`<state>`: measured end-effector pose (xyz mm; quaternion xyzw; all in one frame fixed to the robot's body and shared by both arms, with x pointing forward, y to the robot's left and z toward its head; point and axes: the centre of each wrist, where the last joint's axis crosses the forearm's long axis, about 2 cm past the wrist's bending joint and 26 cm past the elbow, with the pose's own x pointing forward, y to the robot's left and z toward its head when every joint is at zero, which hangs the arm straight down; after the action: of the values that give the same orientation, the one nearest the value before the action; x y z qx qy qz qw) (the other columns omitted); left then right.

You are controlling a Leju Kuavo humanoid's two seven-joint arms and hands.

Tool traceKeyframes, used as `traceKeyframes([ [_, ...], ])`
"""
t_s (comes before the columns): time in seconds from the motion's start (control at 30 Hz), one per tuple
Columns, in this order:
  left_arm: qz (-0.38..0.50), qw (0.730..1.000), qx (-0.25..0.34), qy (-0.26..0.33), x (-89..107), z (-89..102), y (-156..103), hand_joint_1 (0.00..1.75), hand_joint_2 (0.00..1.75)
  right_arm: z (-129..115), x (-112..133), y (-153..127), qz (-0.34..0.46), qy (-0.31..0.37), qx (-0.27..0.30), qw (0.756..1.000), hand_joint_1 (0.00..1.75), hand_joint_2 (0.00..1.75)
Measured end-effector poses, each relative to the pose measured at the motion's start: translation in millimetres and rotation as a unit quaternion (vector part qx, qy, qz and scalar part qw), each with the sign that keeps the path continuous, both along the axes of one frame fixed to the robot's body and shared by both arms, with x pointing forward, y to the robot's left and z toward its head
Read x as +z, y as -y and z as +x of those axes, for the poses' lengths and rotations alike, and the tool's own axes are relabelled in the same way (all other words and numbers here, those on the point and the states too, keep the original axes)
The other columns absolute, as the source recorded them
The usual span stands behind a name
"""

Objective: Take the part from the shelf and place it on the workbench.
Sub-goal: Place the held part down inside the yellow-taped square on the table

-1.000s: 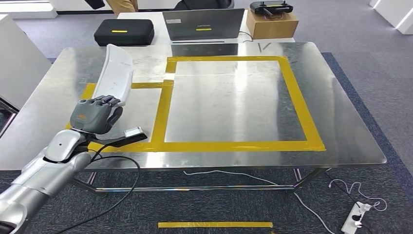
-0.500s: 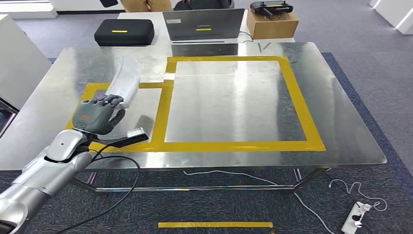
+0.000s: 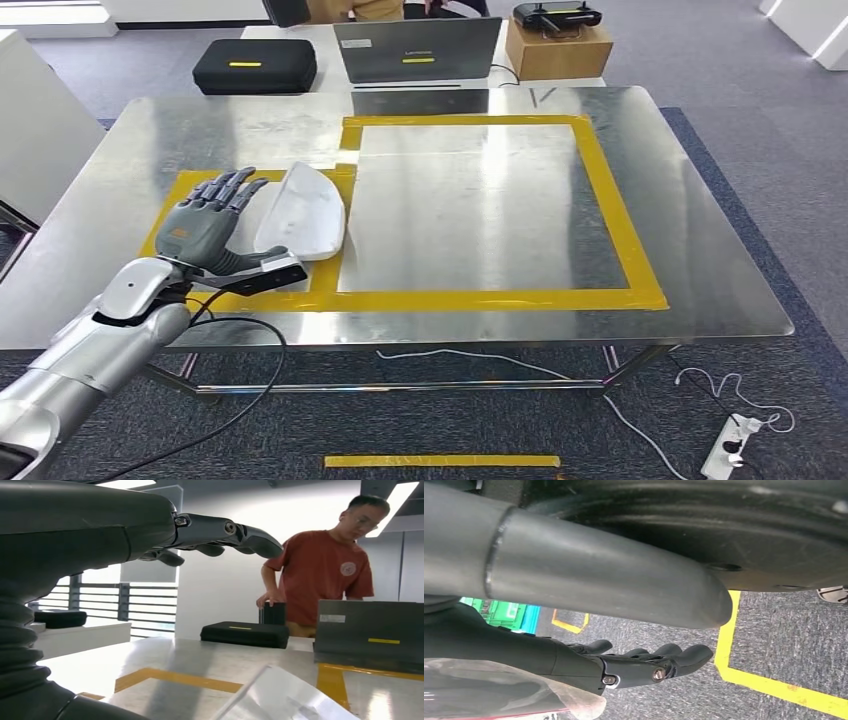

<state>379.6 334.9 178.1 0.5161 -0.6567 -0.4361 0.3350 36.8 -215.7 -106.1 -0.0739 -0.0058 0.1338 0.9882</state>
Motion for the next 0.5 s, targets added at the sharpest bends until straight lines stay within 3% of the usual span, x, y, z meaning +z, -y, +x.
traceKeyframes([
  [0.5, -0.001, 1.000, -0.001, 0.001, -0.7, 1.3, -1.7, 0.00, 0.00, 0.2, 0.0, -0.2, 0.001, 0.000, 0.001, 1.000, 0.00, 0.00],
])
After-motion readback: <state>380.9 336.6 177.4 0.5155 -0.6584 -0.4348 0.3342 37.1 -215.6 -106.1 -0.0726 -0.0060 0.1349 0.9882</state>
